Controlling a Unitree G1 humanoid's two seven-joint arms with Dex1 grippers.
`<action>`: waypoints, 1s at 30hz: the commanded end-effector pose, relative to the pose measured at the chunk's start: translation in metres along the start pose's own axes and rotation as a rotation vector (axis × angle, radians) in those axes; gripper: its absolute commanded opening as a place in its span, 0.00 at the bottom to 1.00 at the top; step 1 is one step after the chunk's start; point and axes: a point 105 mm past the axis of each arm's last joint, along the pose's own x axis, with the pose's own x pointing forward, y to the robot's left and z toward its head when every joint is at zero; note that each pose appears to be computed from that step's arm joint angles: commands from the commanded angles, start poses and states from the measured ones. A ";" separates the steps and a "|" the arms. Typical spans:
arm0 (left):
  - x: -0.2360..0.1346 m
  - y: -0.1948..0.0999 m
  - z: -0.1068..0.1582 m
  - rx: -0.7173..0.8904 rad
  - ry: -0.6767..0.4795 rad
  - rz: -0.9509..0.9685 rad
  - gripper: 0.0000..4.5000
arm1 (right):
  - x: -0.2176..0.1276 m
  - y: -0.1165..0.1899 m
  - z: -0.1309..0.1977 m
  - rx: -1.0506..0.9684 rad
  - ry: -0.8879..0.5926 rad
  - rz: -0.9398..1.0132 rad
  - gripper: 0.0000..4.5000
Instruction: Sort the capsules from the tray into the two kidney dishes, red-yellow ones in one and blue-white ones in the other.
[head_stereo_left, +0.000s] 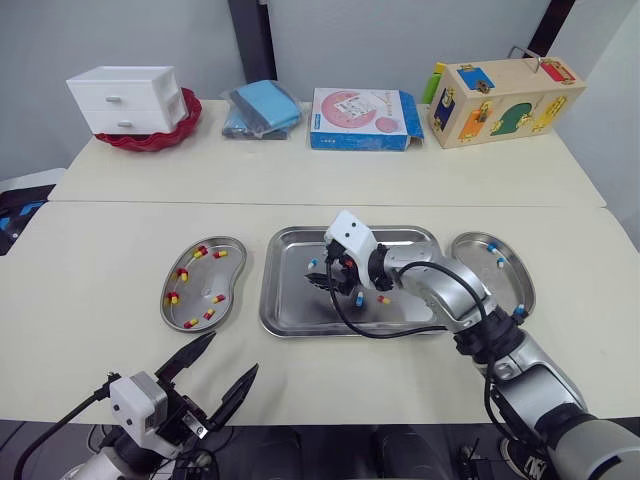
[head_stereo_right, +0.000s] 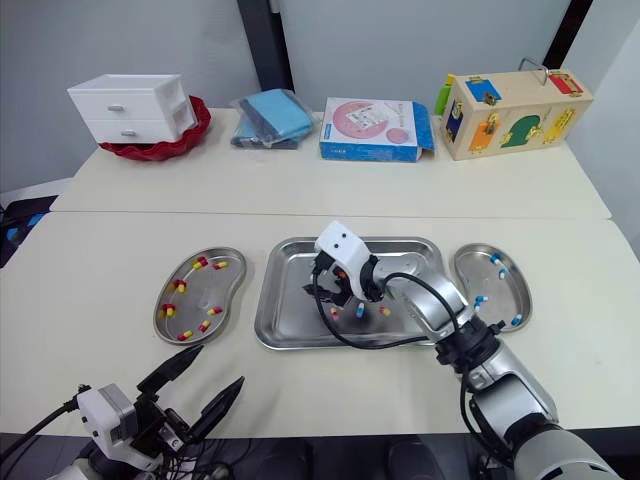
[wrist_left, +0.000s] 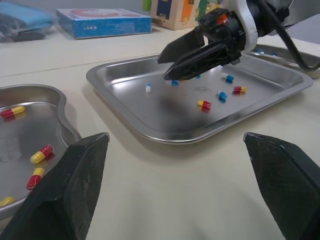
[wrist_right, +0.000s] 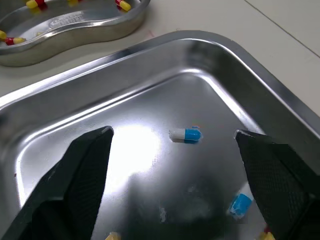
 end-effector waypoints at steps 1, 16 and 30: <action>-0.005 0.000 0.001 0.008 -0.013 0.005 1.00 | 0.003 -0.005 0.017 -0.045 -0.040 -0.035 0.73; -0.010 0.005 0.000 0.008 -0.003 0.017 1.00 | 0.022 -0.002 0.006 -0.048 -0.003 -0.054 0.73; -0.007 0.006 0.001 0.010 0.000 0.009 1.00 | 0.031 -0.001 -0.001 -0.039 0.015 -0.063 0.73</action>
